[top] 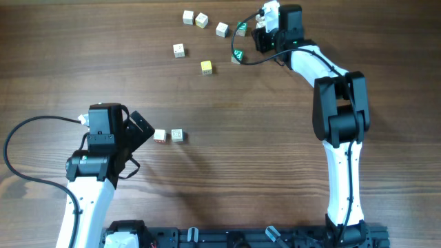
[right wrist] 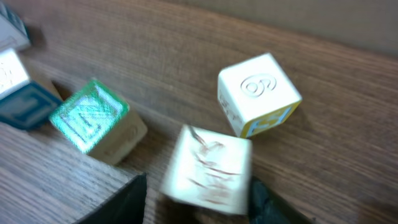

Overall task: Form a horizontal line
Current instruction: 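Carry the fish block toward the two placed blocks and lower it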

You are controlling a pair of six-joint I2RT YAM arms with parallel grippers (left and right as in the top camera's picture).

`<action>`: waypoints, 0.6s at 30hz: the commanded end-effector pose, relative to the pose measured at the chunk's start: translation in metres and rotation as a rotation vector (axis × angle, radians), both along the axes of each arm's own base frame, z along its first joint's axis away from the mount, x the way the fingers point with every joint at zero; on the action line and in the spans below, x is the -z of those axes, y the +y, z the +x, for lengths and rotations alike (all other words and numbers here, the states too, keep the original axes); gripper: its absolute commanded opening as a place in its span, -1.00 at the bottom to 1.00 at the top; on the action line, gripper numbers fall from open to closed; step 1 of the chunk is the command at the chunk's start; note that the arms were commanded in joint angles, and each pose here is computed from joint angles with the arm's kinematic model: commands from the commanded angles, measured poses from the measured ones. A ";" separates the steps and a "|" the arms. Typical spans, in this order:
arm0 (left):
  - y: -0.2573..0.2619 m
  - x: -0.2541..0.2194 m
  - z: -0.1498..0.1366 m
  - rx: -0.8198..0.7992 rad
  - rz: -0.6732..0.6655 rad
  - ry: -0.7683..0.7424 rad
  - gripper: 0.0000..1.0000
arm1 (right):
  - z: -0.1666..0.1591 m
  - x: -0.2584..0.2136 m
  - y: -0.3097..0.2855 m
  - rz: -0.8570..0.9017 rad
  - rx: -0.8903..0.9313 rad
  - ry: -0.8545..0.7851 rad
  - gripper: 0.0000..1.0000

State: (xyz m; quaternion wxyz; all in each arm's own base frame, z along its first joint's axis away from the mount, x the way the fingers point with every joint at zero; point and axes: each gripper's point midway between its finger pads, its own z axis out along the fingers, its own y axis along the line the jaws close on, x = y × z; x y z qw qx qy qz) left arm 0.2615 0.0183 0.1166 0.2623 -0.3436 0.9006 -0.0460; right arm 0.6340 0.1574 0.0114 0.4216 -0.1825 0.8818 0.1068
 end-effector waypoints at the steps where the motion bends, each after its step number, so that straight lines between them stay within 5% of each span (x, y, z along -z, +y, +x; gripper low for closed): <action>1: 0.005 -0.003 0.002 -0.023 0.010 -0.012 1.00 | -0.001 0.015 0.001 -0.004 0.004 0.021 -0.15; 6: 0.005 -0.003 0.002 -0.023 0.010 -0.012 1.00 | 0.002 -0.002 0.002 0.031 0.031 0.016 -0.28; 18: 0.005 -0.003 0.002 -0.023 0.010 -0.012 1.00 | -0.009 -0.133 0.001 0.133 0.090 -0.057 -0.41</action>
